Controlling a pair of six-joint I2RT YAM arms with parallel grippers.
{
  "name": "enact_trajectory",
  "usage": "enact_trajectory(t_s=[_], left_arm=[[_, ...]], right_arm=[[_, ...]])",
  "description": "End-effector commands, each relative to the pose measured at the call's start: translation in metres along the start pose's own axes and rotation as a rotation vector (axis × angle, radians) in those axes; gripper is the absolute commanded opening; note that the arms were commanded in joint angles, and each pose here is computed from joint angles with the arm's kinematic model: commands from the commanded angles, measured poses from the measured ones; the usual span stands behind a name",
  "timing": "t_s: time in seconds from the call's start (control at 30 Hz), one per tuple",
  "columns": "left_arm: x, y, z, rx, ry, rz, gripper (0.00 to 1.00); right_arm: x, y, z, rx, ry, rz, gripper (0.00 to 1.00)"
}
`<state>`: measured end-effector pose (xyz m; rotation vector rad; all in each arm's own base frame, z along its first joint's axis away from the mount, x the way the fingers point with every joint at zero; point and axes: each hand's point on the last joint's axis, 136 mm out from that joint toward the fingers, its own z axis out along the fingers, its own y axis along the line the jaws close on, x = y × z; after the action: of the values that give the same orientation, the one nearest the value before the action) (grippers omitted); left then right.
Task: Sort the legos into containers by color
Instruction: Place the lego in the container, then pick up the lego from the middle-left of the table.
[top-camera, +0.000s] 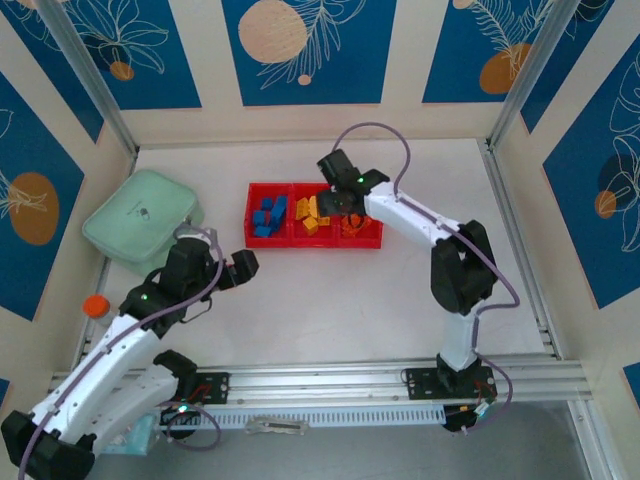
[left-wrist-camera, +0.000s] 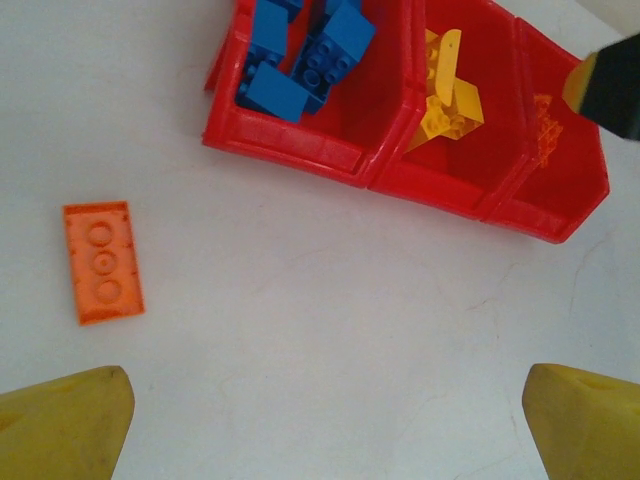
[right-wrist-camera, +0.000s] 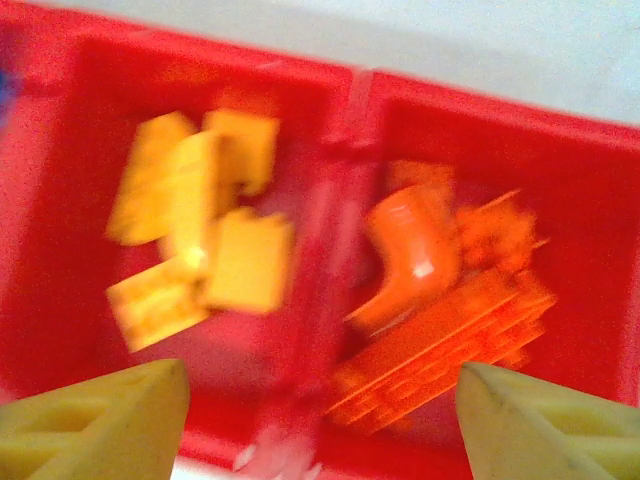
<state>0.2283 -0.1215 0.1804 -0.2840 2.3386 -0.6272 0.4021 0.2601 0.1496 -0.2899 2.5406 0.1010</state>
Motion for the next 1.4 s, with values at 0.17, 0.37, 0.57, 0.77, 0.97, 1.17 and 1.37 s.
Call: enact_trajectory(t_s=[0.17, 0.37, 0.57, 0.77, 0.97, 1.17, 1.37], left_arm=[[0.000, 0.034, -0.054, -0.120, -0.079, -0.075, 0.99], [-0.001, 0.045, -0.090, -0.139, -0.139, -0.109, 0.99], [0.004, 0.056, -0.111, -0.159, -0.165, -0.135, 0.99], [0.003, 0.058, -0.117, -0.154, -0.183, -0.140, 0.99], [0.003, 0.058, -0.116, -0.156, -0.188, -0.140, 0.99], [0.003, 0.058, -0.114, -0.156, -0.186, -0.140, 0.99], [0.004, 0.056, -0.108, -0.145, -0.178, -0.147, 0.99]], right_arm=[[0.065, 0.135, -0.027, -0.269, 0.092, -0.053, 0.78], [0.092, 0.210, -0.011, -0.322, 0.147, -0.116, 0.80], [0.103, 0.255, 0.011, -0.313, 0.157, -0.182, 0.82], [0.111, 0.271, 0.044, -0.253, 0.172, -0.223, 0.83], [0.119, 0.283, 0.066, -0.227, 0.165, -0.289, 0.77], [0.127, 0.283, 0.076, -0.205, 0.183, -0.327, 0.61], [0.128, 0.285, 0.076, -0.212, 0.174, -0.358, 0.40]])
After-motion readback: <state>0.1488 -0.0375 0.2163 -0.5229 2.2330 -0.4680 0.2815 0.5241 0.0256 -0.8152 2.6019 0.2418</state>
